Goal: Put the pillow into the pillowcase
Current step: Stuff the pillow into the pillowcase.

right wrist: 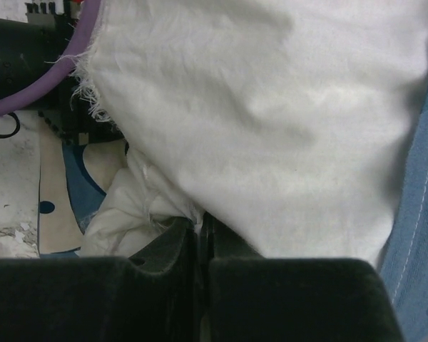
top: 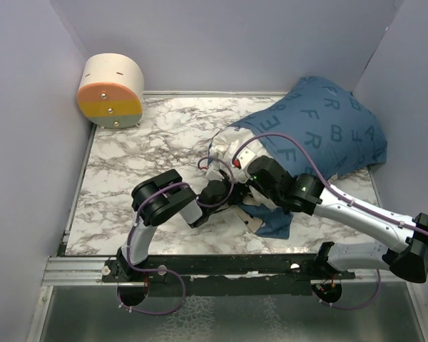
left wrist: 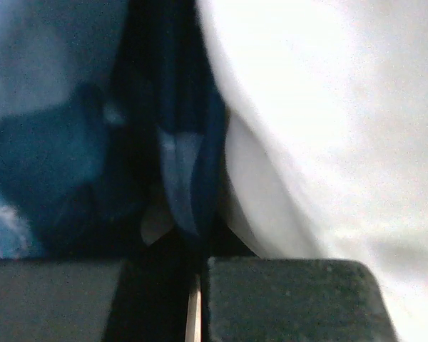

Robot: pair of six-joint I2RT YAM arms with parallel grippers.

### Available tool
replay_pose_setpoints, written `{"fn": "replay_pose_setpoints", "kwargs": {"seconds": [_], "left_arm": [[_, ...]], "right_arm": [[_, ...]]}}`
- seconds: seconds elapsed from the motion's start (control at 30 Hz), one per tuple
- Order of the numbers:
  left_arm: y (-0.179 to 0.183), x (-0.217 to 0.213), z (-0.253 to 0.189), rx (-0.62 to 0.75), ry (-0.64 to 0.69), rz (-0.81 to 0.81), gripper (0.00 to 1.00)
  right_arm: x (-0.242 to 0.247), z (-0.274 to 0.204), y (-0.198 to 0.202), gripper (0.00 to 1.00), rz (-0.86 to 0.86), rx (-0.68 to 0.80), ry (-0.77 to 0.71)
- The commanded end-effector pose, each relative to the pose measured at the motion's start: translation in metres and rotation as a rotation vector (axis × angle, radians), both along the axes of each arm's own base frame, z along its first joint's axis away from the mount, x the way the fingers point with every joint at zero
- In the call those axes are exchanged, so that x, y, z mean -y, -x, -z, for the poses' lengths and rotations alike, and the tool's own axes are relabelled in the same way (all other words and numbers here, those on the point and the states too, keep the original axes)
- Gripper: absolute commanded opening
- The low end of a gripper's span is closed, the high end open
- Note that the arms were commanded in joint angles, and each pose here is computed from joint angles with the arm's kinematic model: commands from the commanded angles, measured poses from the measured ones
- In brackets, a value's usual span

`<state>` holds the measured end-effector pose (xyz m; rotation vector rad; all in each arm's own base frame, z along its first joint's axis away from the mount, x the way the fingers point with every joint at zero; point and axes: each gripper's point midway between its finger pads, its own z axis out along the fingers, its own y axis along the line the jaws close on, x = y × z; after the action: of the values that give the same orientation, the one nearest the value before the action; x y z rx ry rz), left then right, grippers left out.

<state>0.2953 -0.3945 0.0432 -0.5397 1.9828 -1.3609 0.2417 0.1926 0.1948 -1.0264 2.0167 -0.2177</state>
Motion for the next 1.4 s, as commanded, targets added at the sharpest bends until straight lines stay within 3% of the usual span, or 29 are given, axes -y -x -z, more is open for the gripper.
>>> {"fn": "replay_pose_setpoints", "kwargs": {"seconds": [0.0,0.27,0.5,0.6,0.83,0.97,1.2,1.37], "left_arm": [[0.016,-0.019,-0.002,0.053,-0.064,0.036,0.00],[0.064,-0.034,-0.053,0.185,-0.023,0.151,0.00],[0.090,-0.034,-0.134,0.352,0.059,0.261,0.00],[0.099,-0.046,-0.162,0.411,0.024,0.282,0.00],[0.119,-0.096,-0.213,0.496,-0.025,0.219,0.00],[0.122,-0.112,-0.228,0.513,-0.020,0.177,0.00],[0.128,-0.092,-0.276,0.572,0.070,0.252,0.00],[0.139,-0.067,-0.284,0.535,0.159,0.373,0.00]], "right_arm": [[0.000,0.000,-0.016,0.01,0.036,0.023,-0.057],[-0.003,0.024,-0.033,0.01,0.091,-0.047,-0.099],[-0.025,0.081,-0.044,0.01,0.118,-0.137,-0.104],[-0.014,0.098,-0.057,0.01,0.187,-0.138,-0.087],[0.011,0.092,-0.086,0.01,0.299,-0.084,-0.140],[0.001,0.112,-0.080,0.01,0.270,-0.153,-0.150],[-0.001,0.175,-0.057,0.01,0.271,-0.306,-0.137],[-0.033,0.156,-0.069,0.02,0.250,-0.285,-0.316]]}}
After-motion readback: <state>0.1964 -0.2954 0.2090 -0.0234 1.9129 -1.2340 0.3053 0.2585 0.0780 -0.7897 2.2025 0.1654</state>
